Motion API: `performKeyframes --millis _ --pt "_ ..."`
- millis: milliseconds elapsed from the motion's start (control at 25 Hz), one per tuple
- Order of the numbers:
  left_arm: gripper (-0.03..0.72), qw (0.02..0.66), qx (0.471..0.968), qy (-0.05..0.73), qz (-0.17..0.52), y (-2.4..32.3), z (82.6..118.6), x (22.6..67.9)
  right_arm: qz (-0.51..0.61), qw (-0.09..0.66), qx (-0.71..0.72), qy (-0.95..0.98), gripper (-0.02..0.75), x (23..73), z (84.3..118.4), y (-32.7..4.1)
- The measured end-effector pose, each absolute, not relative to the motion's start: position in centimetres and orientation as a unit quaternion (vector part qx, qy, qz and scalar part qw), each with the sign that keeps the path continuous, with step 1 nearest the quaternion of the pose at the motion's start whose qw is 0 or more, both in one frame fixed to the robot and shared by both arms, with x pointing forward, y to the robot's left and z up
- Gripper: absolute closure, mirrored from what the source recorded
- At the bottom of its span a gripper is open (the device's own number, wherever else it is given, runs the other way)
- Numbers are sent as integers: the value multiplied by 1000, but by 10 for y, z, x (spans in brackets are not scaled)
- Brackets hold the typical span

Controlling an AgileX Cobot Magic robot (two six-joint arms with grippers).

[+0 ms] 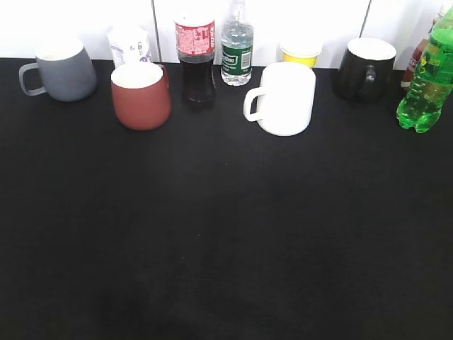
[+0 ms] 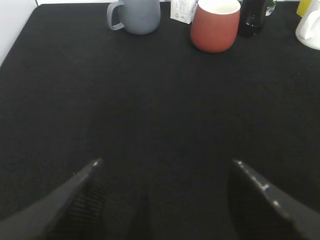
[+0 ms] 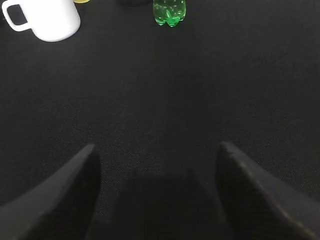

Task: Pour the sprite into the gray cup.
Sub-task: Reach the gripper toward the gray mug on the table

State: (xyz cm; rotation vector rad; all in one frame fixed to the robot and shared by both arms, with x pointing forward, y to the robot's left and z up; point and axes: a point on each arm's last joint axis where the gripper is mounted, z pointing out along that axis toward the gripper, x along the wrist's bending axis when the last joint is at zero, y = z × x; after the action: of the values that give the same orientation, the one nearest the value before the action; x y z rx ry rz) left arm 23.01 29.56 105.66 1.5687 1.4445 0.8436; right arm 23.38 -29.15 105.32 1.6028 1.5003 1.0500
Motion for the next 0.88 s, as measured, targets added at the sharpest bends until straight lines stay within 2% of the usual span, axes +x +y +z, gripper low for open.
performKeyframes --millis 160,240,400,480,600,760,880 --pt "126 412 623 574 335 296 1057 230 405 347 618 578 192 234 1053 -292" --pt "165 417 620 571 341 296 1059 230 405 347 618 578 192 234 1053 -292" --pt "188 500 549 517 426 296 1093 253 405 347 618 578 192 234 1053 -292" --pt "188 515 529 503 450 296 1099 281 405 347 618 578 192 234 1053 -292" --pt "188 488 542 499 468 295 1087 335 405 347 618 578 192 234 1053 -292" --pt "188 459 571 518 442 290 1053 414 405 347 618 578 192 234 1053 -292" --pt "188 471 562 511 449 286 1024 460 405 347 618 578 192 234 1053 -292"
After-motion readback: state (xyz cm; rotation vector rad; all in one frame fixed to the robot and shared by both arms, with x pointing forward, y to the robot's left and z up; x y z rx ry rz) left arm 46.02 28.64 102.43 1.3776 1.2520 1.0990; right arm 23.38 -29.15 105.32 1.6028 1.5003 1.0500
